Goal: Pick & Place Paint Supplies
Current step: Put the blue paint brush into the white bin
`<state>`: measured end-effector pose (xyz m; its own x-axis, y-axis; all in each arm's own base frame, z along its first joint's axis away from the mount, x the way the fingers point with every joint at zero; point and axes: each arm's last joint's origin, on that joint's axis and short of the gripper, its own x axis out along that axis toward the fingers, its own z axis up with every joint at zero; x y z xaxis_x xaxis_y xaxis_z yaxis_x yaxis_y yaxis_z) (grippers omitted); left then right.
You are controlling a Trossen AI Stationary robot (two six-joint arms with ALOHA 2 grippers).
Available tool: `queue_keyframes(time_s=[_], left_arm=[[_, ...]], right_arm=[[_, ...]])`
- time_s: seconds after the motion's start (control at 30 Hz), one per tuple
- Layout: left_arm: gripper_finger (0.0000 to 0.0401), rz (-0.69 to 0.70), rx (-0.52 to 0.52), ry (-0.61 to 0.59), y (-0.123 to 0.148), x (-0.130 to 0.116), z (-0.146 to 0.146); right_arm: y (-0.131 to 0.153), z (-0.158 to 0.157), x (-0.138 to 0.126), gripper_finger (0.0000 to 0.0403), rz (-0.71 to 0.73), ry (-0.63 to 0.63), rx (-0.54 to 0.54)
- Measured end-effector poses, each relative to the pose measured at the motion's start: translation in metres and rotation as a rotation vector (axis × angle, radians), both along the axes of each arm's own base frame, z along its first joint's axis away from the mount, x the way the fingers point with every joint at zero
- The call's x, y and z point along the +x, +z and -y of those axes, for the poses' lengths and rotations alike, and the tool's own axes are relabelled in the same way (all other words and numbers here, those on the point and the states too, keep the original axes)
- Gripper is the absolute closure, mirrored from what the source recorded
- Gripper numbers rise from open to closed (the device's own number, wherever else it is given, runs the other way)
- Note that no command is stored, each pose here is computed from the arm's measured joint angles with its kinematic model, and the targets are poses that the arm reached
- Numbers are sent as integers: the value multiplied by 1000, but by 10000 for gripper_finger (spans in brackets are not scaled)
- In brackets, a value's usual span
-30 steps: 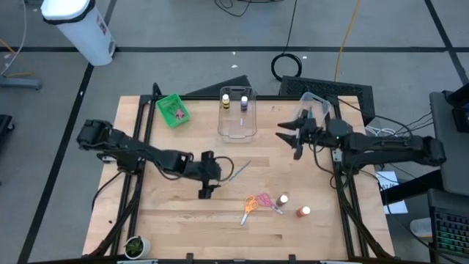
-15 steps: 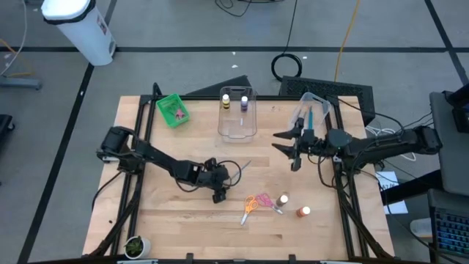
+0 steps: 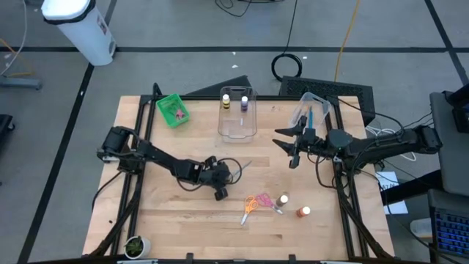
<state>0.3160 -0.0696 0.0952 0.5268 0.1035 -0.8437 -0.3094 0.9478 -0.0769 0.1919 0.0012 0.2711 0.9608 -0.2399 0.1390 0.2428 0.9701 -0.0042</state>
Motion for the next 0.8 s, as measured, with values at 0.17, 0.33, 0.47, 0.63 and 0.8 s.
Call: queue_keyframes(time_s=[0.17, 0.33, 0.47, 0.63, 0.8], left_arm=[[389, -9, -39, -2, 0, 1, -5], [396, -11, -60, -3, 0, 1, -6], [398, 17, -58, -36, 10, 1, -6], [400, 104, -63, -92, 47, -7, -6], [400, 308, 11, -70, 103, -17, -10]], right_arm=[[0, 0, 0, 246, -2, 0, 0], [0, 0, 0, 246, -2, 1, 0], [0, 0, 0, 246, -3, 1, 0], [-1, 0, 0, 246, -16, -2, -23], [-1, 0, 0, 246, -21, -2, -26]])
